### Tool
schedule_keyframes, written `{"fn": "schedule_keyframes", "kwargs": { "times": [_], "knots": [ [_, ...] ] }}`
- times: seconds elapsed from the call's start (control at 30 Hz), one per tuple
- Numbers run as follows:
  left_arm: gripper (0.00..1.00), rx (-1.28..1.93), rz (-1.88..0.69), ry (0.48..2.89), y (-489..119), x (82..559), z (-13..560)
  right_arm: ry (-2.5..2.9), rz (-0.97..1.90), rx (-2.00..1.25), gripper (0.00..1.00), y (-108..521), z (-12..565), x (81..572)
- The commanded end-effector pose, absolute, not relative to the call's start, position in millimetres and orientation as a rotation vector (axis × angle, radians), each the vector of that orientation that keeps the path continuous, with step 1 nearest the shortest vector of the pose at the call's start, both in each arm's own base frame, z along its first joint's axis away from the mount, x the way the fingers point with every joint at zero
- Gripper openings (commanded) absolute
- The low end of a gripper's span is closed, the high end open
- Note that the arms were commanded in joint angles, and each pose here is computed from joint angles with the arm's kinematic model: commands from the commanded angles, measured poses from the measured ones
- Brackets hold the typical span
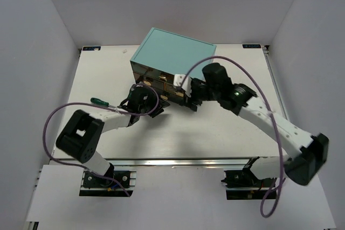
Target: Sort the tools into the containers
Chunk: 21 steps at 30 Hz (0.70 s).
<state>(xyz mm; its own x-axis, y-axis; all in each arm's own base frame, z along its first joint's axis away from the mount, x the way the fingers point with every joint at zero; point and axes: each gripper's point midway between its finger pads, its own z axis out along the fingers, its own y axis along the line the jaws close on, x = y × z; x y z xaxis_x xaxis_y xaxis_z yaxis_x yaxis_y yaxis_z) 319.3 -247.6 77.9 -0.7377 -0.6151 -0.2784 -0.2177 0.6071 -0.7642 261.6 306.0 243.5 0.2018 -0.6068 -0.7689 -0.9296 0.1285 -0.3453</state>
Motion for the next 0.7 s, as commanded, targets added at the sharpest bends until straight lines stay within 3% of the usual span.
{"fn": "schedule_keyframes", "kwargs": {
  "times": [0.0, 0.33, 0.67],
  "knots": [
    [0.58, -0.616, -1.175, 2.203, -273.0, 346.0, 102.6, 1.352, 0.702, -1.653, 0.69, 304.3, 249.1, 213.0],
    [0.62, -0.7, -1.115, 2.14, -266.5, 375.6, 102.5, 1.421, 0.668, -1.52, 0.7, 260.8, 243.1, 222.4],
    [0.48, -0.854, -0.888, 2.252, -249.5, 391.8, 61.0, 1.445, 0.664, -1.448, 0.7, 250.3, 252.4, 229.6]
  ]
}}
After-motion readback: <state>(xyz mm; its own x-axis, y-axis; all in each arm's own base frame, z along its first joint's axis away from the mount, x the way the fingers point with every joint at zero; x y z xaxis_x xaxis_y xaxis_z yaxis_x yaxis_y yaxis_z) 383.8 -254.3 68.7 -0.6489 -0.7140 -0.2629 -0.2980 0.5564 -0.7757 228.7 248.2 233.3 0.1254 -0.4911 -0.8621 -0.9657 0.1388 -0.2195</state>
